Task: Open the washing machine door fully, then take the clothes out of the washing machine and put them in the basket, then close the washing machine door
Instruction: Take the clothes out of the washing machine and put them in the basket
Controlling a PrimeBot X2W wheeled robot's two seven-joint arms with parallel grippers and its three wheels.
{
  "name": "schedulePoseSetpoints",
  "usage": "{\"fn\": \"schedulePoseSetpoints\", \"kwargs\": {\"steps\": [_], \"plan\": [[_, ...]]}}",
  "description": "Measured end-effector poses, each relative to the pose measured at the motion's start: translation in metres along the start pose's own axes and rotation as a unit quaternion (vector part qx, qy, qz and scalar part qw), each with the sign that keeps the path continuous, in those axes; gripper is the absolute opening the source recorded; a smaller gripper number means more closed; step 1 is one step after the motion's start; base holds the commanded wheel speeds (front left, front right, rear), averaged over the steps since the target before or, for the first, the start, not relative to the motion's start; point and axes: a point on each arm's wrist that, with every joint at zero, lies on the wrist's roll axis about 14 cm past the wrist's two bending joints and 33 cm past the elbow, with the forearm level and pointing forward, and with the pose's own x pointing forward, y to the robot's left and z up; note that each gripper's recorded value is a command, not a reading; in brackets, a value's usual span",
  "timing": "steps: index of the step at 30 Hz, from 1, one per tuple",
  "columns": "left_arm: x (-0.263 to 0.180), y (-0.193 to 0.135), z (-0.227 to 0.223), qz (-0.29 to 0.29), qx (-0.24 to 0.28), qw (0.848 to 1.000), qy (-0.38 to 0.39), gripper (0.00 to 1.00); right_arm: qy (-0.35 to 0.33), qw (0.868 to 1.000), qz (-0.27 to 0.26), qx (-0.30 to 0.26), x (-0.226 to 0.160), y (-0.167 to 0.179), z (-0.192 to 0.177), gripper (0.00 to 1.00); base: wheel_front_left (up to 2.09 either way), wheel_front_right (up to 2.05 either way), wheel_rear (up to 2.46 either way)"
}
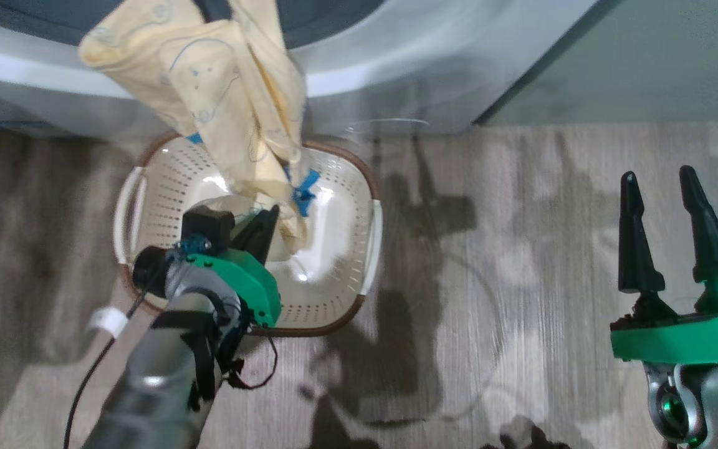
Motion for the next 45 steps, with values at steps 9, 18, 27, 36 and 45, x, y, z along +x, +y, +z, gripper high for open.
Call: {"fn": "schedulePoseSetpoints", "kwargs": {"steps": [9, 18, 27, 36, 45], "plan": [[0.032, -0.012, -0.036, -0.024, 0.006, 0.997, 0.077, 0.0, 0.017, 0.999, -0.031, 0.003, -0.007, -0.02, -0.01, 1.0, 0.0, 0.0, 0.0], [0.038, -0.013, -0.063, -0.027, 0.008, 0.99, 0.135, 1.0, 0.016, 0.999, -0.042, 0.002, -0.005, -0.028, -0.01, 1.0, 0.0, 0.0, 0.0], [0.035, -0.006, -0.057, -0.022, 0.017, 0.991, 0.13, 1.0, 0.014, 0.999, -0.034, 0.007, -0.002, -0.023, -0.01, 1.0, 0.0, 0.0, 0.0], [0.037, 0.001, 0.003, -0.005, 0.017, 0.999, 0.028, 1.0, 0.002, 1.0, -0.018, -0.001, 0.005, -0.014, -0.004, 1.0, 0.0, 0.0, 0.0], [-0.01, 0.027, 0.051, 0.051, -0.002, 0.996, -0.076, 1.0, -0.019, 1.0, 0.006, -0.016, 0.009, 0.002, 0.011, 1.0, 0.0, 0.0, 0.0]]}}
